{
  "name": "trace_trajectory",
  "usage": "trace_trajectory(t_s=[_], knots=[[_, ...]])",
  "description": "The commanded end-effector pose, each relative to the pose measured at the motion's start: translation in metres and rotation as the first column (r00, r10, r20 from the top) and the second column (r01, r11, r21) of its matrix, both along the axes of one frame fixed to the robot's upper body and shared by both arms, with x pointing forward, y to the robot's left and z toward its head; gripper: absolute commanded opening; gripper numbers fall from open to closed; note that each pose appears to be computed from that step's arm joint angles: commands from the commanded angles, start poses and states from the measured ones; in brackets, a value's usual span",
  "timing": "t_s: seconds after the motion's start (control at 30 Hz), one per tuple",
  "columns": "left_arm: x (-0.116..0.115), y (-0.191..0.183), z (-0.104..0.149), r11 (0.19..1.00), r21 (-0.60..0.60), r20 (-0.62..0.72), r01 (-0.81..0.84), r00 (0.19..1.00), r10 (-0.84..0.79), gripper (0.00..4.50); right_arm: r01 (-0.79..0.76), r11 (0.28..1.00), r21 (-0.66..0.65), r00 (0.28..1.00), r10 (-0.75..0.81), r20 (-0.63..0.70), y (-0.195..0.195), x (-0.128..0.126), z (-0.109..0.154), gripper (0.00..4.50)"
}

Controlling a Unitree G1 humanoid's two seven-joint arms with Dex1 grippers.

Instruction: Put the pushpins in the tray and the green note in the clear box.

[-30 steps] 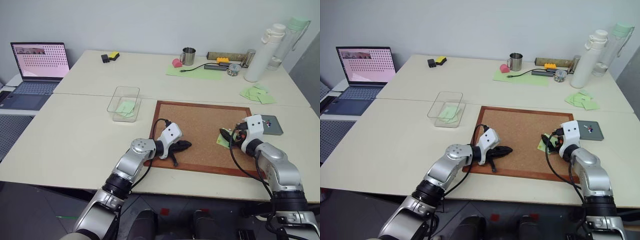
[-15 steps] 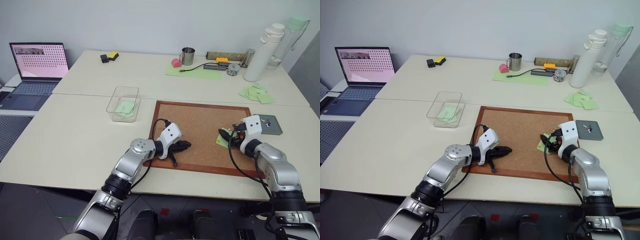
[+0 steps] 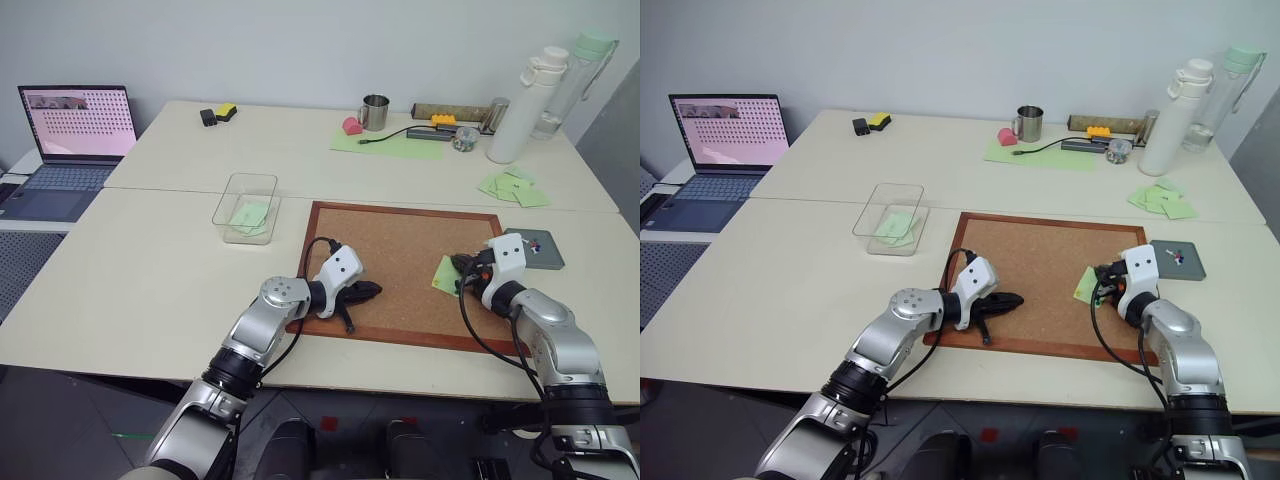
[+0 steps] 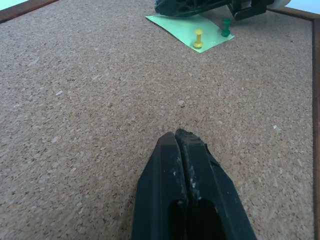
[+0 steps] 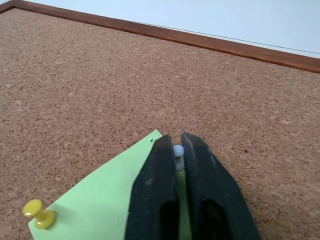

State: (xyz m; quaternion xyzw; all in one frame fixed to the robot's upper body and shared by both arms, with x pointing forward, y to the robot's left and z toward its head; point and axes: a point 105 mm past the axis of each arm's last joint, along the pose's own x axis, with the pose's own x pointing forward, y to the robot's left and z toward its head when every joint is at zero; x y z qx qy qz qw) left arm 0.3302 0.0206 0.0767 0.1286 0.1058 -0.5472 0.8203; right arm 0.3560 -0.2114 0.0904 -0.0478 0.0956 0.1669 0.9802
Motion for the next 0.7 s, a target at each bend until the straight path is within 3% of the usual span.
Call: trace_trajectory(t_s=[0.03, 0.37, 0.7], knots=[[-0.005, 0.0, -0.008, 1.0, 0.021, -0.024, 0.009, 1.0, -0.009, 0.0, -0.013, 1.0, 0.013, 0.999, 0.012, 0.051, 0.002, -0.001, 0.015, 0.01], [-0.004, 0.003, -0.022, 0.996, 0.088, -0.043, -0.02, 0.999, 0.023, 0.0, -0.06, 0.996, 0.06, 0.988, 0.051, 0.149, 0.012, -0.01, 0.046, 0.01], [-0.006, 0.006, -0.027, 0.993, 0.118, -0.054, -0.023, 0.998, 0.03, 0.0, -0.037, 0.999, 0.029, 0.991, 0.033, 0.129, 0.001, -0.021, 0.052, 0.01]])
